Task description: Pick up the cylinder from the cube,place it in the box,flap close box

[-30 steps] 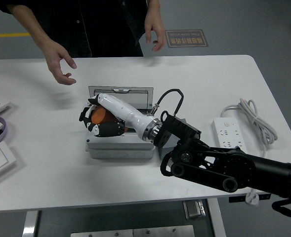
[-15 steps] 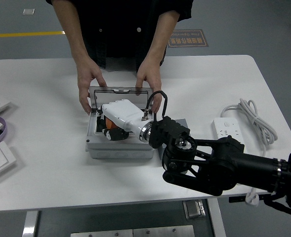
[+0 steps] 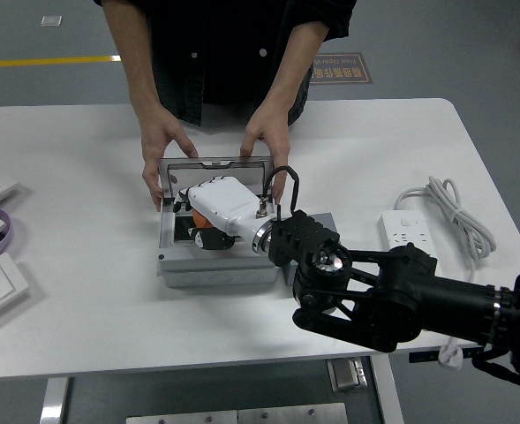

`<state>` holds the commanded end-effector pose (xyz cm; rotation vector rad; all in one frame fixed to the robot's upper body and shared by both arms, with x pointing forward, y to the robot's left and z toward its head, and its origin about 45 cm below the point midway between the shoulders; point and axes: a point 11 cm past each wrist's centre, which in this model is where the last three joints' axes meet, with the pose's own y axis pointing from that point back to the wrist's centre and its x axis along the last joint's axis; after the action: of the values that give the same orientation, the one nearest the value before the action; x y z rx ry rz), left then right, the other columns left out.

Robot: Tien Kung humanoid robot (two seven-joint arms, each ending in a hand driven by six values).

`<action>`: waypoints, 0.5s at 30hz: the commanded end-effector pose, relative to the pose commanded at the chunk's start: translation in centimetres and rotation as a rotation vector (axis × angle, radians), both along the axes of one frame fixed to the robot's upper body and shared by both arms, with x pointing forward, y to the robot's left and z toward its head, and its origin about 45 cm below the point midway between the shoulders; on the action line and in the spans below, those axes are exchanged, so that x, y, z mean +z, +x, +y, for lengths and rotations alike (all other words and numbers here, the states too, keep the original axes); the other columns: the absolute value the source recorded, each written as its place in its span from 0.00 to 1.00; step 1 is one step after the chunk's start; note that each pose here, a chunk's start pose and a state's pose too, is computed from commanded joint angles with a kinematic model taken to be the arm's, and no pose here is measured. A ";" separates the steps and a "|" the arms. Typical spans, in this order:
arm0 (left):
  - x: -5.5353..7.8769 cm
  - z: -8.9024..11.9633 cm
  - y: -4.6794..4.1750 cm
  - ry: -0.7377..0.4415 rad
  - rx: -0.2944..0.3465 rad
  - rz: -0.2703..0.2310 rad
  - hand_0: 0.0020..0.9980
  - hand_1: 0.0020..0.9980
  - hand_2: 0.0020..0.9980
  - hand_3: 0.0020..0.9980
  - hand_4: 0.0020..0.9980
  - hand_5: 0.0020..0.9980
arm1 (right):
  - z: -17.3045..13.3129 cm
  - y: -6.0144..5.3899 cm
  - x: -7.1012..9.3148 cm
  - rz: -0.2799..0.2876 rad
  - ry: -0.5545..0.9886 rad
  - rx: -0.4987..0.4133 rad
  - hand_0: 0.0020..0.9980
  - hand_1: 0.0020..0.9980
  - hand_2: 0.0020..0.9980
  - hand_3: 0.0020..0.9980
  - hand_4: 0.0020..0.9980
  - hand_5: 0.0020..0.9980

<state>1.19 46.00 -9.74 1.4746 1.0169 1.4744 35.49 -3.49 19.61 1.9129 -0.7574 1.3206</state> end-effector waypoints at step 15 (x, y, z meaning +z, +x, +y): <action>-0.1 -0.3 0.69 -0.007 -0.004 -0.014 0.60 0.60 0.58 0.65 0.71 0.26 | -1.2 -0.6 1.5 0.115 0.233 -0.012 0.88 0.76 0.75 0.84 0.97 0.34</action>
<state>1.88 45.73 -9.80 1.4583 1.0094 1.4750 34.93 -4.66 21.10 2.1426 -0.8952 1.1444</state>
